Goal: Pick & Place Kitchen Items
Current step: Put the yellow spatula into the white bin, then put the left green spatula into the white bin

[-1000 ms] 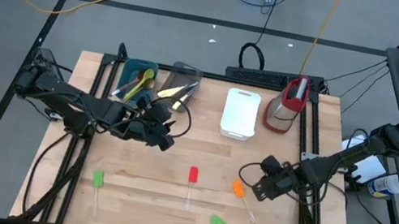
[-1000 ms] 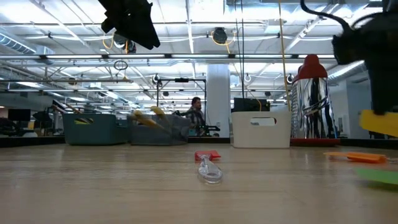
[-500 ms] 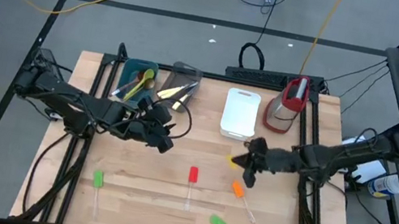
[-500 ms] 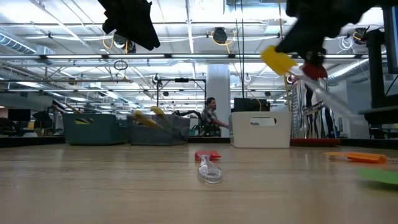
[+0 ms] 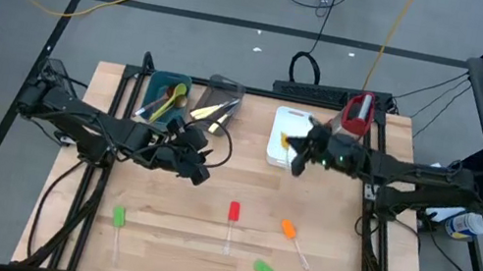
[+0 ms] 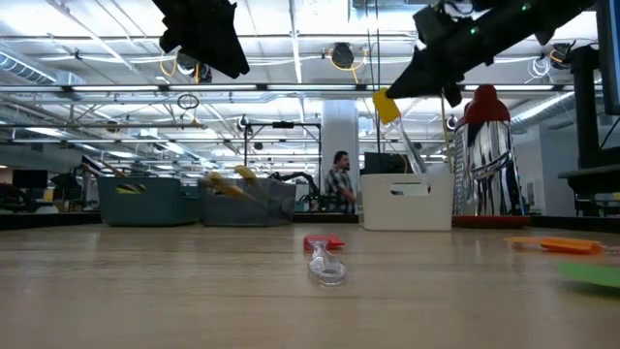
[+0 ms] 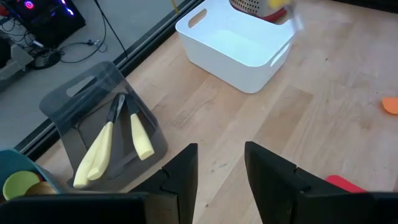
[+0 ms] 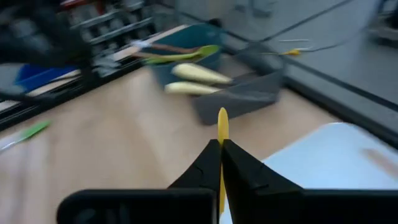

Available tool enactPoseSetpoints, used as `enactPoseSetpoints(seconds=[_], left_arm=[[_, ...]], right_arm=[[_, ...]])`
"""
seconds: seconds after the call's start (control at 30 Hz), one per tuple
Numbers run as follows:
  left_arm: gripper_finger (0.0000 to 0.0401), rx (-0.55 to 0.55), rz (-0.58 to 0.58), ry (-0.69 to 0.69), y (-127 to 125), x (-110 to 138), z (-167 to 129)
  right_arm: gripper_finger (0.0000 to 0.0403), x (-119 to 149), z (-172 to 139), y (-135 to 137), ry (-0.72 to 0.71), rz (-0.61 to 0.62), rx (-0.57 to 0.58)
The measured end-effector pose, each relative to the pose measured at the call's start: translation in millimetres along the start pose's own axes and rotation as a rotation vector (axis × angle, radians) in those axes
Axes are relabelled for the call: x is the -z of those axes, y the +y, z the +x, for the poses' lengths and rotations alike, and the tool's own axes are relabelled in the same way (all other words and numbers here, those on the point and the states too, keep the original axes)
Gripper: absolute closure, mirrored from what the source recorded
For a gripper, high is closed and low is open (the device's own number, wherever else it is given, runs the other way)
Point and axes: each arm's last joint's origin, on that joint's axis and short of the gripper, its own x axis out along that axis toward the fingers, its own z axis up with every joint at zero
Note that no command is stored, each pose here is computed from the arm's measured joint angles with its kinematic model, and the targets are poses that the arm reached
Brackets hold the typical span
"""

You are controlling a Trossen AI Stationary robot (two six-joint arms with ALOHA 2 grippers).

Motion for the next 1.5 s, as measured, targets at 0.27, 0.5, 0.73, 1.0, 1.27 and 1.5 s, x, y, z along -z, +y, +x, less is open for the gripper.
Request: enactPoseSetpoints(seconds=[0.27, 0.5, 0.73, 1.0, 1.27, 1.5], left_arm=[[0.0265, 0.000, 0.002, 0.000, 0.0, 0.0, 0.0], [0.0265, 0.000, 0.022, 0.000, 0.1, -0.1, 0.0], [0.0265, 0.001, 0.025, -0.002, -0.1, -0.2, 0.0], [0.0265, 0.001, 0.024, -0.003, -0.2, -0.3, 0.0], [0.0265, 0.002, 0.023, -0.005, -0.2, -0.5, 0.0], [0.0265, 0.002, 0.023, -0.005, -0.2, -0.5, 0.0]], right_arm=[[0.0403, -12.6, 6.2, -41.8, -0.042, 0.070, 0.174], [0.0403, -2.7, 14.7, -64.6, 0.003, 0.104, 0.272], [0.0403, 30.9, 27.3, -73.7, 0.125, 0.141, 0.301], [0.0403, 49.6, 35.9, -78.3, 0.191, 0.139, 0.322], [0.0391, 61.4, 47.4, -81.2, 0.250, 0.147, 0.342], [0.0341, 65.3, 54.1, -82.1, 0.256, 0.127, 0.340]])
